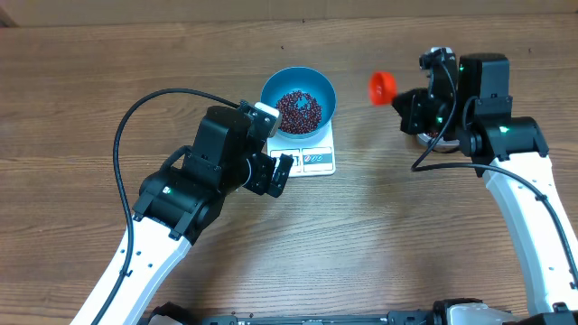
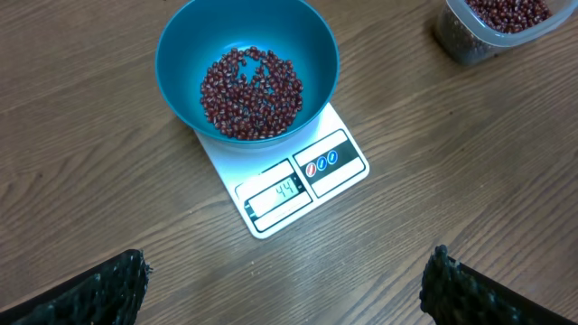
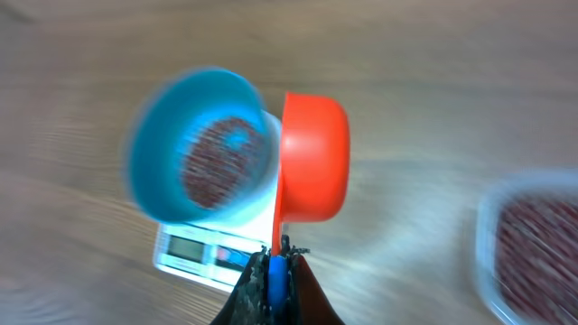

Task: Scoop item into bowl and weigh 150g on scale
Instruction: 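Move the empty scoop back over the bean tub, right gripper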

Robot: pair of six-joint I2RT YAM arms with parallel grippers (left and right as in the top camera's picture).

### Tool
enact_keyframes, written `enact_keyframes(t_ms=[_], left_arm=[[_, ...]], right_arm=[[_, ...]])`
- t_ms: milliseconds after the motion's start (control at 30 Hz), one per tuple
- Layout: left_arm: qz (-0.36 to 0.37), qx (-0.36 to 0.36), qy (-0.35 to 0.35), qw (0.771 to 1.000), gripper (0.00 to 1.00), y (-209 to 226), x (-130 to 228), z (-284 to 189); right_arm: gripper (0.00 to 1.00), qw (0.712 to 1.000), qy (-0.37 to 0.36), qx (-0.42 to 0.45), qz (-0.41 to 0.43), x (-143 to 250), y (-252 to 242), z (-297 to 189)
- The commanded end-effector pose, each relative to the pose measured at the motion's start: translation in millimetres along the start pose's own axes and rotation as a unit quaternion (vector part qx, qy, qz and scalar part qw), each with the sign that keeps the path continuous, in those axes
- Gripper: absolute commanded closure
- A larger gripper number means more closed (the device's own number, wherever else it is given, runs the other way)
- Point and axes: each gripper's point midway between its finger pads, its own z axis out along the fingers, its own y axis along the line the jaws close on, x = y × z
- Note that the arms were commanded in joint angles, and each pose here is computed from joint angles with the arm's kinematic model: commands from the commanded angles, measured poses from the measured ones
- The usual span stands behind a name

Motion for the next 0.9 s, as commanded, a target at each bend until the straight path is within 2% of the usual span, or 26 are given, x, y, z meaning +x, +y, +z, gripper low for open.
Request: enact_keyframes(t_ms=[0, 433, 867], left_arm=[[0.009, 0.002, 0.006, 1.000, 0.00, 1, 4, 4], [0.009, 0.002, 0.006, 1.000, 0.00, 1, 4, 4], [0.009, 0.002, 0.006, 1.000, 0.01, 1, 4, 4]], right_arm=[[0.97, 0.993, -0.025, 0.116, 0.000, -16, -33, -22], [0.96, 0.960, 0.019, 0.279, 0.005, 8, -86, -45], [0.96, 0.942, 0.058, 0.330, 0.004, 20, -119, -40]])
